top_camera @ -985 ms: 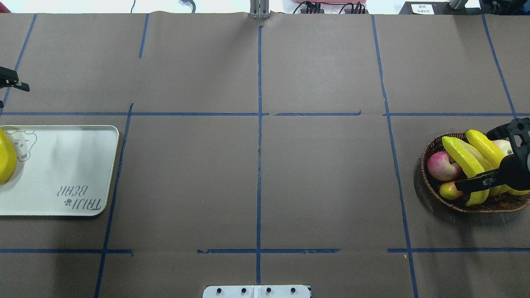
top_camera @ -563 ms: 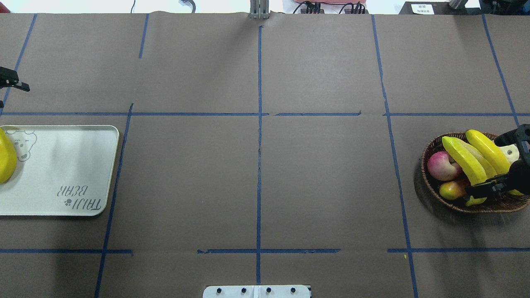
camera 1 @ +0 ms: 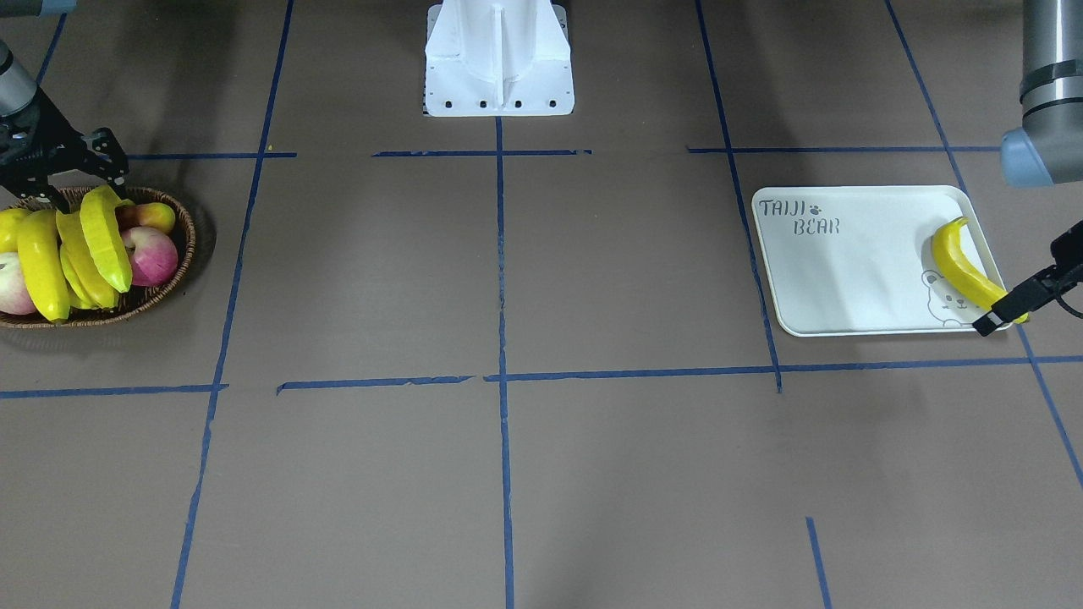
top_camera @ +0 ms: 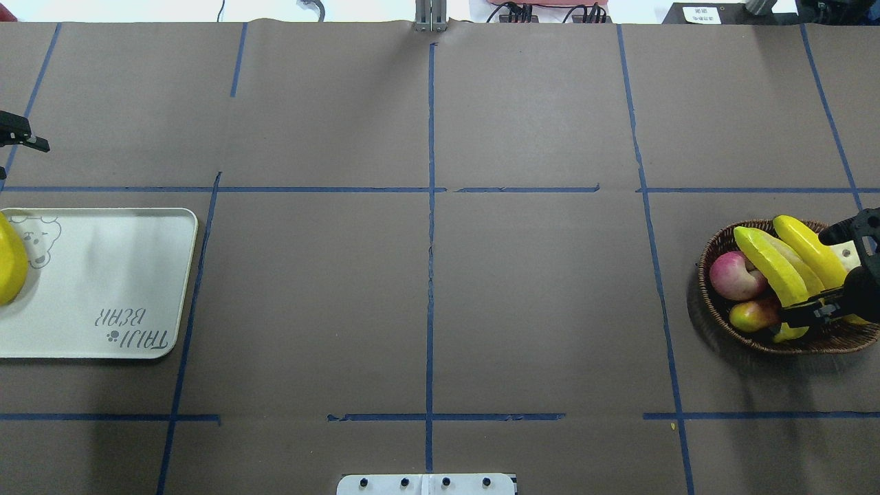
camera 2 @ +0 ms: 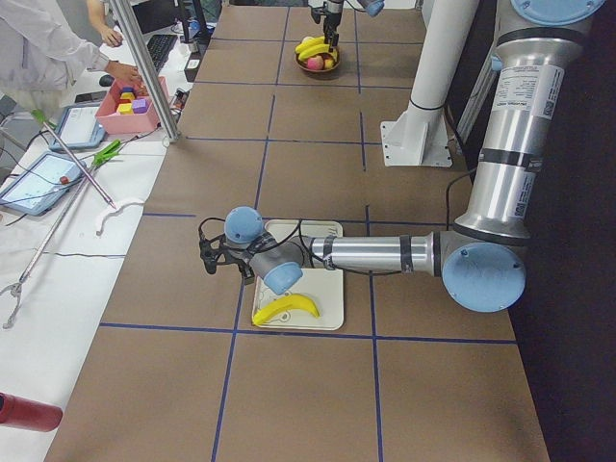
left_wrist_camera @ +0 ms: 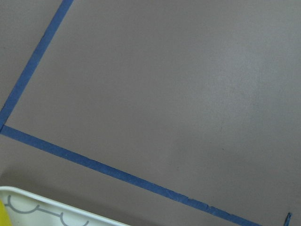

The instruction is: Transfer all bananas from basket to plate

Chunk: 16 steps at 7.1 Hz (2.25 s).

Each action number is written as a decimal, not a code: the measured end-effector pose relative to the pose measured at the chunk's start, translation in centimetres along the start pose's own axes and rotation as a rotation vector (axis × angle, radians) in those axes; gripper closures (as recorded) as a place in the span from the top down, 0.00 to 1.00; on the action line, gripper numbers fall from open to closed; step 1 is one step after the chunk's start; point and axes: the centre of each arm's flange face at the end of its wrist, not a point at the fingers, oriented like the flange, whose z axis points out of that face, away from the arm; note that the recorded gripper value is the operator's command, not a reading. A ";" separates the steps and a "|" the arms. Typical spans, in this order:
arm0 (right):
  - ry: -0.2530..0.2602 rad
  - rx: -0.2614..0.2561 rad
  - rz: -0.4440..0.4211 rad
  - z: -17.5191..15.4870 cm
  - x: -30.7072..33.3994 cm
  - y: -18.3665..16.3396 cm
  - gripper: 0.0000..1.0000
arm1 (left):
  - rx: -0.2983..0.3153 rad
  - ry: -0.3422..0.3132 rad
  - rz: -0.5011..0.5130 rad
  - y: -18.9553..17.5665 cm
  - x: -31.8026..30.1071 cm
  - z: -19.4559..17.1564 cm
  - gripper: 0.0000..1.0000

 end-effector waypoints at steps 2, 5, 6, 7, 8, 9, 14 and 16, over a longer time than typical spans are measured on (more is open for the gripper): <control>-0.008 0.002 -0.008 0.2 -0.7 -0.4 0.23 | 0.000 -0.001 0.000 0.0 0.0 0.0 1.00; -0.013 0.007 -0.013 0.1 -1.0 -0.6 0.01 | -0.001 -0.003 -0.001 0.0 -0.1 0.1 1.00; -0.020 0.011 -0.016 -0.3 -1.2 -0.7 0.00 | -0.001 -0.003 -0.001 0.0 0.0 0.1 1.00; -0.047 0.018 -0.010 -1.4 -1.2 -1.0 0.00 | -0.001 -0.003 -0.001 0.0 0.0 0.1 1.00; -0.095 0.029 0.013 -3.4 -0.8 -1.5 0.00 | -0.001 -0.002 0.000 0.0 0.1 0.2 1.00; -0.156 0.053 0.036 -5.8 -0.4 -2.6 0.00 | -0.001 0.000 0.003 -0.1 0.4 0.1 1.00; -0.352 0.191 0.173 -8.7 -7.7 -18.4 0.02 | -0.028 0.127 0.207 2.9 8.6 2.3 1.00; -0.402 0.212 0.255 -8.2 -14.6 -23.9 0.03 | -0.029 0.208 0.310 3.8 15.5 2.7 1.00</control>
